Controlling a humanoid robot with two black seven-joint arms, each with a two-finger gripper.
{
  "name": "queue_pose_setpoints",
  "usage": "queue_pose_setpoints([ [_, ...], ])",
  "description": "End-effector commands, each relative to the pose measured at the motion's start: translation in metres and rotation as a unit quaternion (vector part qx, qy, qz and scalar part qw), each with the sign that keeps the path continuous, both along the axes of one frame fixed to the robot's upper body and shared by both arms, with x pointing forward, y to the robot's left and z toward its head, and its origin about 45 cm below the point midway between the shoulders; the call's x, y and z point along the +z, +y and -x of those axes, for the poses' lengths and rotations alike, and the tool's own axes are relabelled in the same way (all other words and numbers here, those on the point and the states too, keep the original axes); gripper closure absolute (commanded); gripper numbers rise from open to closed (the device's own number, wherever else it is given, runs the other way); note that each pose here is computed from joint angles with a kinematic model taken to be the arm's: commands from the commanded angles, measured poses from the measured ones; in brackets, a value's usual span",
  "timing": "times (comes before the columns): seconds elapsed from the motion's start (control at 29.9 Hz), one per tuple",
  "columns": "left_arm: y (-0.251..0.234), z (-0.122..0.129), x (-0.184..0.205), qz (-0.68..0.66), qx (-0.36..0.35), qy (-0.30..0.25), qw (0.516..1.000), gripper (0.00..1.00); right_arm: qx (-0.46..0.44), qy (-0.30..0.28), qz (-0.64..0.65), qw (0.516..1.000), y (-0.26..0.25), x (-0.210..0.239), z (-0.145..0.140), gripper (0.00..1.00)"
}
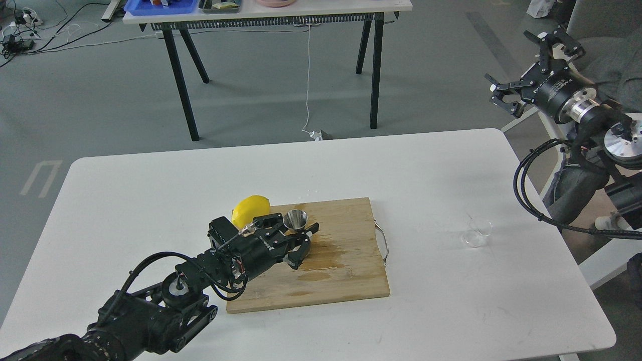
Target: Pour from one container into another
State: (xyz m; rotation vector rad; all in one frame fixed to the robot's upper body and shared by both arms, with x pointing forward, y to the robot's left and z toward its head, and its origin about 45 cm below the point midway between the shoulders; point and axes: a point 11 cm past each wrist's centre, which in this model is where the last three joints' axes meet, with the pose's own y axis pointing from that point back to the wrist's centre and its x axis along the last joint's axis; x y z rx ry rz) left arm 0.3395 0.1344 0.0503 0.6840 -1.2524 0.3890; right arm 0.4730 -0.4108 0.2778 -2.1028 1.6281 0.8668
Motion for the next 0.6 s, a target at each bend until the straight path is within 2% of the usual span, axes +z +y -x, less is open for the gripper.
queue_pose_setpoints([
  [0.0, 0.001, 0.004, -0.003, 0.0, 0.001, 0.005, 1.0, 0.24, 0.0, 0.0, 0.0, 1.0, 0.0, 0.0, 0.0, 0.02],
  [0.07, 0.001, 0.005, -0.005, 0.0, 0.001, 0.007, 1.0, 0.14, 0.0, 0.001, 0.0, 1.0, 0.0, -0.001, 0.0, 0.02],
  [0.17, 0.003, 0.011, -0.011, 0.001, 0.005, 0.015, 1.0, 0.08, -0.001, 0.0, 0.0, 1.0, 0.0, 0.0, 0.0, 0.02],
  [0.57, 0.004, 0.012, -0.011, 0.005, 0.01, 0.018, 1.0, 0.07, -0.006, 0.04, -0.002, 0.999, -0.008, -0.04, 0.021, 0.02],
])
